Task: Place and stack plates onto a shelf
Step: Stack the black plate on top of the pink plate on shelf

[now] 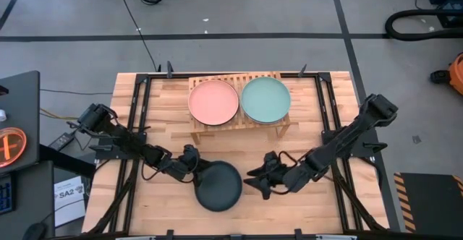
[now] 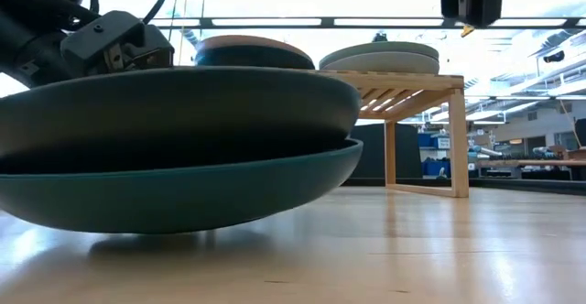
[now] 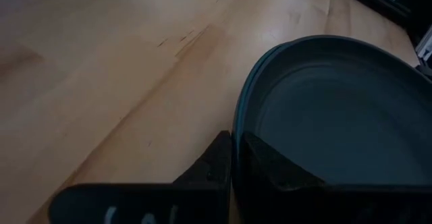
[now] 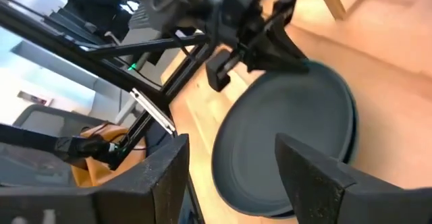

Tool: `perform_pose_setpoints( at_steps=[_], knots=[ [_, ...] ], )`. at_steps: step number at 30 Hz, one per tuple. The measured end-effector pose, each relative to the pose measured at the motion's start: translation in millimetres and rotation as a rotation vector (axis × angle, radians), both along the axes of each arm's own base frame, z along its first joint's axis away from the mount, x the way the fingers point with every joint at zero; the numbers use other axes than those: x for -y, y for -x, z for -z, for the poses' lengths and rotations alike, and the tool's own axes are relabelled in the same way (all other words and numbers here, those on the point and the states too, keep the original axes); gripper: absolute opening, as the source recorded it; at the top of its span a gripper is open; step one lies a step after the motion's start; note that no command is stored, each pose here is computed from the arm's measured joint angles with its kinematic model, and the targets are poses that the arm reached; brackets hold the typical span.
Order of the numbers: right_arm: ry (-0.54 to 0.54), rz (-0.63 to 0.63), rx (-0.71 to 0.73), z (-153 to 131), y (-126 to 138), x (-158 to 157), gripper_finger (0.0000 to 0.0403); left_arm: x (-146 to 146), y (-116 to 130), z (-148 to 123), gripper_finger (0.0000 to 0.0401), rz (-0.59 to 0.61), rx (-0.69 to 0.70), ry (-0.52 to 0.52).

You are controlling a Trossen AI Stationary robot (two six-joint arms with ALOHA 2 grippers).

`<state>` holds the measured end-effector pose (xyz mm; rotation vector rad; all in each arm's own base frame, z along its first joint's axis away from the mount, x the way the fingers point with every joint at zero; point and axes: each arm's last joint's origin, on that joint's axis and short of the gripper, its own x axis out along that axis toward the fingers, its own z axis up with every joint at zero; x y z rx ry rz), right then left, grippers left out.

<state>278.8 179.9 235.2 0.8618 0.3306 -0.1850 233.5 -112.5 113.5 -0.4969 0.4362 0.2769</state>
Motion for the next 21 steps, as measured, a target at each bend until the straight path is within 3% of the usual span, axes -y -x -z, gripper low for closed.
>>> perform_pose_setpoints(
  at_steps=[4,10,21],
  knots=[
    [-0.029,0.034,-0.027,17,-10,-3,0.0212,0,0,0,0.0025,0.000,-0.001,0.000],
    [0.023,0.065,-0.104,27,-33,-2,0.0189,0,0,0,0.0025,0.000,-0.003,-0.001],
    [0.107,0.019,-0.404,38,-66,1,0.0173,0,0,0,0.0025,0.001,-0.003,-0.001]
  ],
)
